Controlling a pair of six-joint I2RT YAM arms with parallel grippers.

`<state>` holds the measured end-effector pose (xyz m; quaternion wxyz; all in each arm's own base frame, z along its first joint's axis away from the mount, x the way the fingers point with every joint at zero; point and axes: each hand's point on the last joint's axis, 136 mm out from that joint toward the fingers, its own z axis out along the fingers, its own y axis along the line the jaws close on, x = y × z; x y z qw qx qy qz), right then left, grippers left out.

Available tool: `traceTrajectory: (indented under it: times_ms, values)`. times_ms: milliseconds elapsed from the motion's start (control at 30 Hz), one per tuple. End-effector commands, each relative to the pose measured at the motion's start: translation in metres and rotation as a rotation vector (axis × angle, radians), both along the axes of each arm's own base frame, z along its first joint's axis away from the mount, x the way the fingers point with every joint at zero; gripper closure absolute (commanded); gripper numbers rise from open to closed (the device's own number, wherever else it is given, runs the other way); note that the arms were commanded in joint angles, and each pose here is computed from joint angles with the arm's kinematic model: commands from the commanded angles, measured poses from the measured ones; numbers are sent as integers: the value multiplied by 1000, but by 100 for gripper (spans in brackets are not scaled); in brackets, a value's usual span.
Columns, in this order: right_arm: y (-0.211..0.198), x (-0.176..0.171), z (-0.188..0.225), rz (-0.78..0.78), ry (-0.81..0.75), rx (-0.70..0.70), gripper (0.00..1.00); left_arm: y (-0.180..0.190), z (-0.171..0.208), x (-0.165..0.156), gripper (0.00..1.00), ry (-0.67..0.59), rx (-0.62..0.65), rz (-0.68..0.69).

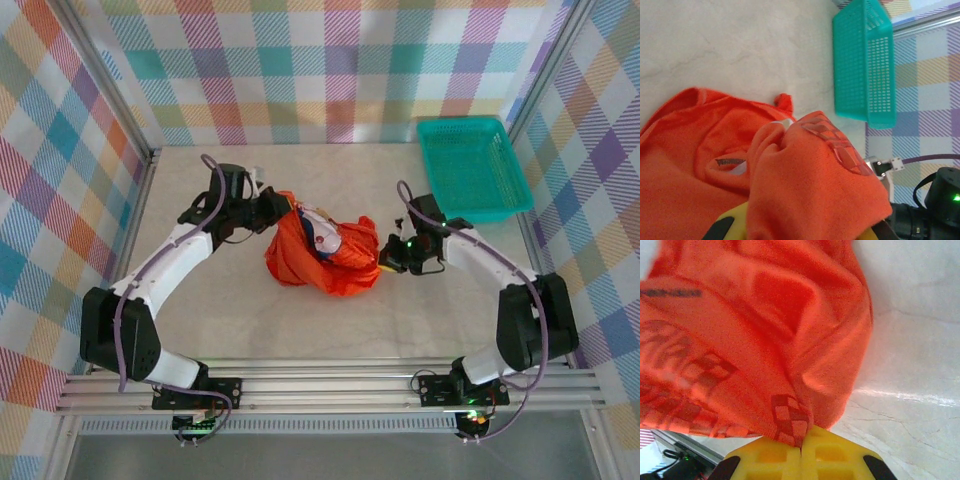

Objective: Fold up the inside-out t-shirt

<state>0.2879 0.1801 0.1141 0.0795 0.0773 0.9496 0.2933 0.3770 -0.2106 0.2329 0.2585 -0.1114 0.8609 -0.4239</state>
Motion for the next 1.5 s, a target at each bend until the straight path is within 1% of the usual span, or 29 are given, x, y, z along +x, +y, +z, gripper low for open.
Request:
traceTrajectory:
  times_ms: [0, 67, 133, 200, 267, 367, 400, 433, 467, 500, 600, 633, 700, 767, 900, 1000, 1167, 1200, 1267, 1300, 1367, 1433, 1467]
  values:
    - [-6, 10, 62, -2, -143, 3, 100, 1, 67, 1, 100, -179, -59, -34]
    - [-12, 12, 82, -5, -196, -21, 100, 2, 72, -3, 100, -185, -71, -31]
    - [-24, 16, 84, -22, -212, -72, 100, 2, 63, -5, 100, -167, -68, -22]
    - [-33, 25, 72, -40, -195, -103, 100, 2, 43, -4, 100, -132, -65, -11]
    - [-37, 39, 52, -57, -159, -117, 100, -1, 19, 0, 100, -90, -73, 1]
    - [-38, 67, 19, -78, -109, -143, 100, -7, -17, 10, 100, -35, -43, 25]
    - [-40, 75, 13, -86, -99, -159, 94, -11, -26, 14, 100, -27, -25, 29]
    - [-40, 85, 7, -90, -85, -181, 85, -16, -34, 18, 100, -17, -11, 30]
    - [-40, 89, 7, -88, -70, -186, 74, -21, -37, 21, 100, -12, -4, 23]
    - [-34, 92, 14, -80, -67, -169, 63, -28, -40, 24, 100, -5, 0, 12]
    - [-13, 82, 48, -29, -142, -137, 43, -44, -42, 26, 100, 8, 18, -22]
    - [-4, 76, 58, -8, -171, -125, 39, -48, -42, 26, 100, 5, 26, -30]
    - [17, 64, 66, 36, -197, -77, 36, -50, -41, 26, 100, -1, 39, -36]
    - [42, 54, 63, 88, -204, -23, 35, -50, -40, 26, 100, -4, 42, -36]
    - [90, 49, 33, 180, -152, 1, 35, -50, -37, 26, 100, -5, 50, -40]
    - [111, 58, 8, 194, -142, -17, 34, -49, -31, 25, 100, -10, 48, -42]
    - [120, 88, -24, 143, -162, -55, 33, -47, -29, 21, 100, -15, 49, -38]
    - [121, 95, -30, 131, -161, -71, 34, -47, -30, 21, 100, -13, 48, -37]
    - [121, 105, -40, 111, -161, -98, 41, -48, -32, 21, 100, -9, 44, -41]
    - [121, 109, -44, 107, -164, -113, 48, -48, -34, 20, 100, -4, 44, -43]
    - [119, 113, -43, 111, -169, -133, 73, -48, -34, 19, 100, 0, 48, -48]
    - [117, 110, -35, 133, -169, -147, 97, -45, -33, 17, 100, -6, 67, -49]
    - [115, 106, -26, 147, -171, -145, 100, -42, -34, 16, 100, -8, 90, -48]
